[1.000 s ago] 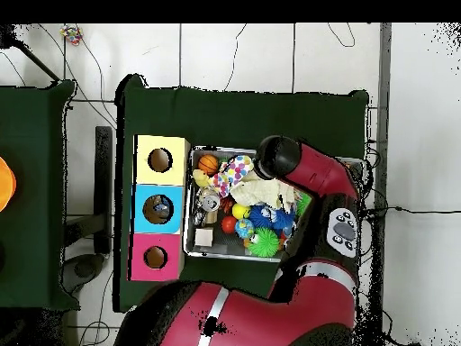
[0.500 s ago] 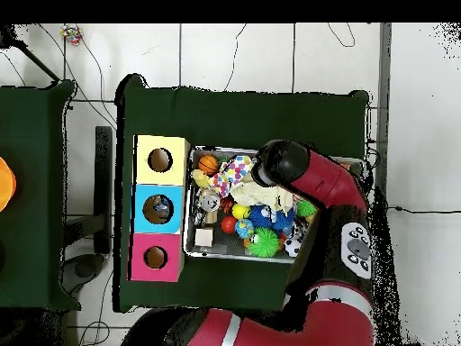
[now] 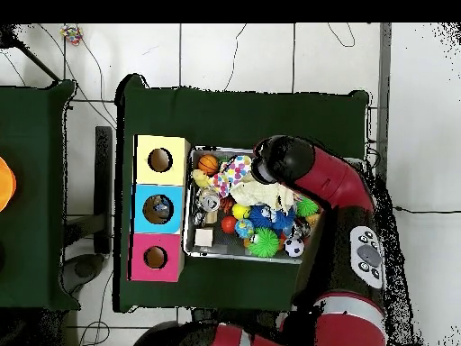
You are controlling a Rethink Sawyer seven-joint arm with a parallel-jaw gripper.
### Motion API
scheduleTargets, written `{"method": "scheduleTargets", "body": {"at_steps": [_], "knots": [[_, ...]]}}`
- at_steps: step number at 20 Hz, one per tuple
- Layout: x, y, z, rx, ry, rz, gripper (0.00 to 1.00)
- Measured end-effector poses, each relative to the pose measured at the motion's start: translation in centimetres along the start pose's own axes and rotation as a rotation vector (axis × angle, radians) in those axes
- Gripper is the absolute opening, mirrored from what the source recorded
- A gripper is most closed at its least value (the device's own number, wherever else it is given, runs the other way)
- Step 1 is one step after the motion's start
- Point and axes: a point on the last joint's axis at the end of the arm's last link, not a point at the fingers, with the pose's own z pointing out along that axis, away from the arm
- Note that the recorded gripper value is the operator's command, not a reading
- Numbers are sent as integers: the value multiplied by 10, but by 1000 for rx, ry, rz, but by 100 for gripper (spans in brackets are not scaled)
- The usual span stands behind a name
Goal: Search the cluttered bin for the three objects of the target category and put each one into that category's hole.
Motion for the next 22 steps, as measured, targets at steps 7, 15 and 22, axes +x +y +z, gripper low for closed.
{"method": "scheduleTargets", "body": {"at_steps": [7, 15, 22], "knots": [[8, -7, 16, 30, 12, -28, 100], [27, -19, 50, 88, 44, -93, 100], [34, -22, 72, 82, 12, -144, 100]]}}
